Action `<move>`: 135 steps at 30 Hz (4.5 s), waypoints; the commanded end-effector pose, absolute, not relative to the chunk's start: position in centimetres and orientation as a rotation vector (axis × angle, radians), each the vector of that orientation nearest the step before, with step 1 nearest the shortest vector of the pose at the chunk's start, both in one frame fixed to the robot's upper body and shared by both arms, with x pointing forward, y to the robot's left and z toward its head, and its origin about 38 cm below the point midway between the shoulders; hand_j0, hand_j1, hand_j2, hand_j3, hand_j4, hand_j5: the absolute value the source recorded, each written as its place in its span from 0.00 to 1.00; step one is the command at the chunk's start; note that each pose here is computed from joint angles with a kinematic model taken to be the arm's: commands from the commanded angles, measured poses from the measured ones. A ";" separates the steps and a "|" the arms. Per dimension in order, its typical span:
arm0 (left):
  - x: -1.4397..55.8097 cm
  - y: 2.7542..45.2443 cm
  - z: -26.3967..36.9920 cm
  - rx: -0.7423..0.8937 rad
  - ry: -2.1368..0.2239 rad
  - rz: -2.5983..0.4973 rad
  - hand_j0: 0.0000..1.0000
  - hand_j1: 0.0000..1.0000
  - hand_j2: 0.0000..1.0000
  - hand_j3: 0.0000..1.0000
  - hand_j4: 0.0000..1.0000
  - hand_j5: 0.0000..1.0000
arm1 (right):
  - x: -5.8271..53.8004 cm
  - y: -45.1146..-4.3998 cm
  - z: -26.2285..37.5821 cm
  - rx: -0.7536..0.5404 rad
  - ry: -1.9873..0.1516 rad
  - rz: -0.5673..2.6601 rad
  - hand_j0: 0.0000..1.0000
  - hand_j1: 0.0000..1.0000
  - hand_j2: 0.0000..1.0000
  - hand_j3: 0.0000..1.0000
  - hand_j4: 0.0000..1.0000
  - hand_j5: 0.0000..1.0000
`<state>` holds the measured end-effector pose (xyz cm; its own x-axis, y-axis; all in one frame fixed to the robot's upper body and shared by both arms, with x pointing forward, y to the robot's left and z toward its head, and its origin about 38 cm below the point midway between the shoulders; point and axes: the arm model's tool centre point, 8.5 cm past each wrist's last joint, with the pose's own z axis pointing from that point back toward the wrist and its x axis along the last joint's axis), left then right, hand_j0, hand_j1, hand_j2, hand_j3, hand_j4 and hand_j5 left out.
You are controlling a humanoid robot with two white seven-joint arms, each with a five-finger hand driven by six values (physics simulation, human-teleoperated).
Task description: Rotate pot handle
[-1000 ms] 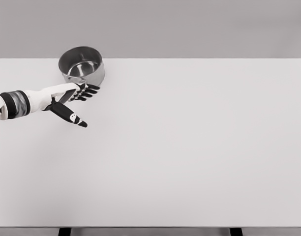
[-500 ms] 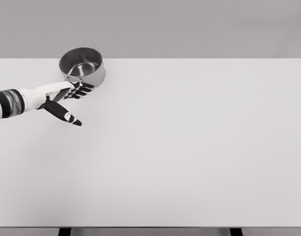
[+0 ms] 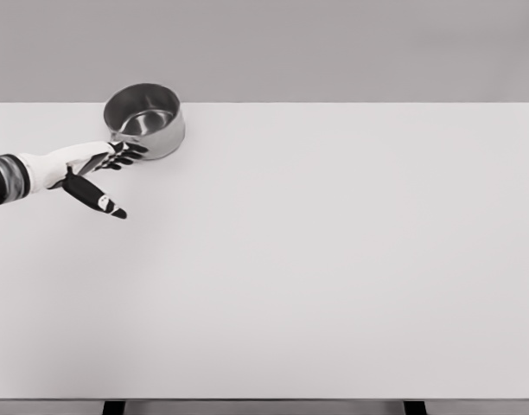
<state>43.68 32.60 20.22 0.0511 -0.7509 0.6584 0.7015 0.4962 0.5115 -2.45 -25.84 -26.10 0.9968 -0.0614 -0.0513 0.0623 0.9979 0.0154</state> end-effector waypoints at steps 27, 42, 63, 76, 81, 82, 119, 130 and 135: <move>43.4 35.8 21.5 0.289 -0.987 -1.177 1.00 1.00 1.00 1.00 1.00 1.00 | -2.5 -25.8 -26.1 0.017 0.051 -0.062 1.00 1.00 1.00 1.00 1.00 1.00; 42.5 36.9 20.0 0.287 -0.933 -1.173 1.00 1.00 1.00 1.00 1.00 1.00 | -2.5 -25.8 -26.1 0.017 0.051 -0.062 1.00 1.00 1.00 1.00 1.00 1.00; 43.8 41.2 18.5 0.395 -0.836 -1.092 1.00 1.00 1.00 1.00 1.00 1.00 | -2.5 -25.8 -26.1 0.017 0.051 -0.062 1.00 1.00 1.00 1.00 1.00 1.00; 45.9 41.7 17.9 0.471 -0.809 -1.065 1.00 1.00 1.00 1.00 1.00 1.00 | -2.5 -25.8 -26.1 0.017 0.051 -0.062 1.00 1.00 1.00 1.00 1.00 1.00; 45.8 42.2 17.5 0.477 -0.790 -1.057 1.00 1.00 1.00 1.00 1.00 1.00 | -2.5 -25.8 -26.1 0.017 0.051 -0.062 1.00 1.00 1.00 1.00 1.00 1.00; 45.9 42.2 17.6 0.479 -0.791 -1.057 1.00 1.00 1.00 1.00 1.00 1.00 | -2.5 -25.8 -26.1 0.017 0.051 -0.062 1.00 1.00 1.00 1.00 1.00 1.00; 46.7 43.5 19.2 0.528 -0.827 -1.014 1.00 1.00 1.00 1.00 1.00 1.00 | -2.5 -25.8 -26.1 0.017 0.051 -0.063 1.00 1.00 1.00 1.00 1.00 1.00; 37.0 44.0 27.9 0.477 -1.192 -0.989 1.00 1.00 1.00 1.00 1.00 1.00 | -2.5 -25.8 -26.1 0.017 0.051 -0.062 1.00 1.00 1.00 1.00 1.00 1.00; 35.8 43.7 31.5 0.402 -1.490 -1.056 1.00 1.00 1.00 1.00 1.00 1.00 | -2.5 -25.8 -26.1 0.017 0.051 -0.063 1.00 1.00 1.00 1.00 1.00 1.00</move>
